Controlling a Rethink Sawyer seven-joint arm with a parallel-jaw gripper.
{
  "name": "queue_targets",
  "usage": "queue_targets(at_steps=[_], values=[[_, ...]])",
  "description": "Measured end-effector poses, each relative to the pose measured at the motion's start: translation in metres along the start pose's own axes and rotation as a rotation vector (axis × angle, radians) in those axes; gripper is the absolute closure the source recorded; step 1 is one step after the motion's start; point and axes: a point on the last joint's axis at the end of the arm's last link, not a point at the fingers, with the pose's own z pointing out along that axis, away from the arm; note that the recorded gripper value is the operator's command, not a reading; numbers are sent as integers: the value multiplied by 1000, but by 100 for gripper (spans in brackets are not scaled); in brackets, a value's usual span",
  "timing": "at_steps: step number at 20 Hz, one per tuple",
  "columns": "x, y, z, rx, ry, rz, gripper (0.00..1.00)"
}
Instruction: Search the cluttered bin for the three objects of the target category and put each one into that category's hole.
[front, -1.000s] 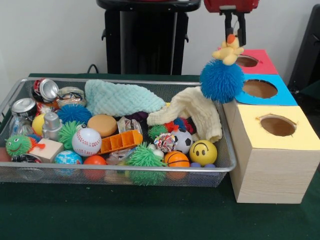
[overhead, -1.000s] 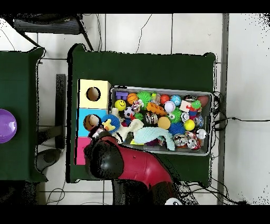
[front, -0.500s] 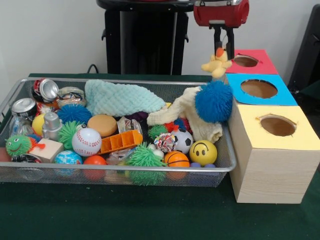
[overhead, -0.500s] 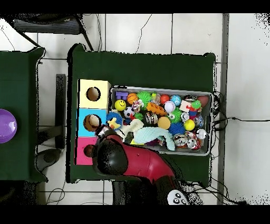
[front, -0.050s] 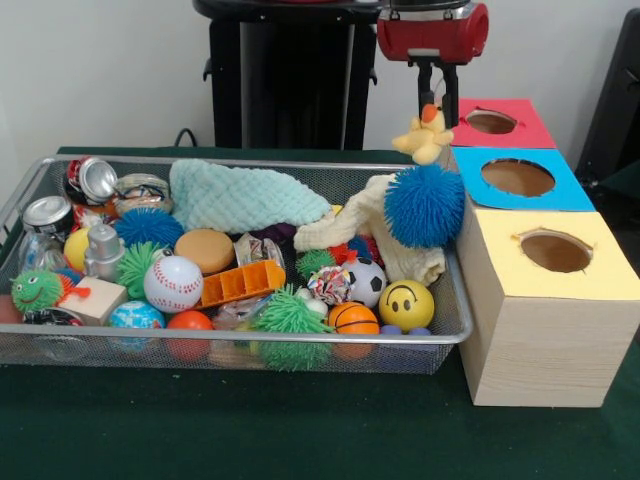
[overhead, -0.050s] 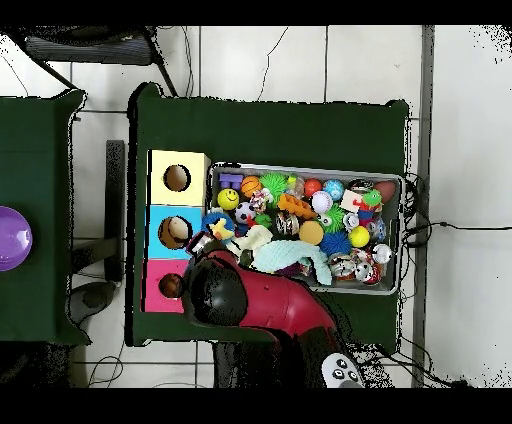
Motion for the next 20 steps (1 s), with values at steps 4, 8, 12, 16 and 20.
queue_targets(at_steps=[4, 8, 12, 16, 20], values=[[3, 1, 0, 1, 2, -4, 100], [9, 4, 1, 2, 8, -15, 100], [18, 2, 3, 9, 22, -19, 100], [29, -4, 7, 21, 47, -17, 100], [41, -8, 12, 33, 73, -16, 100]])
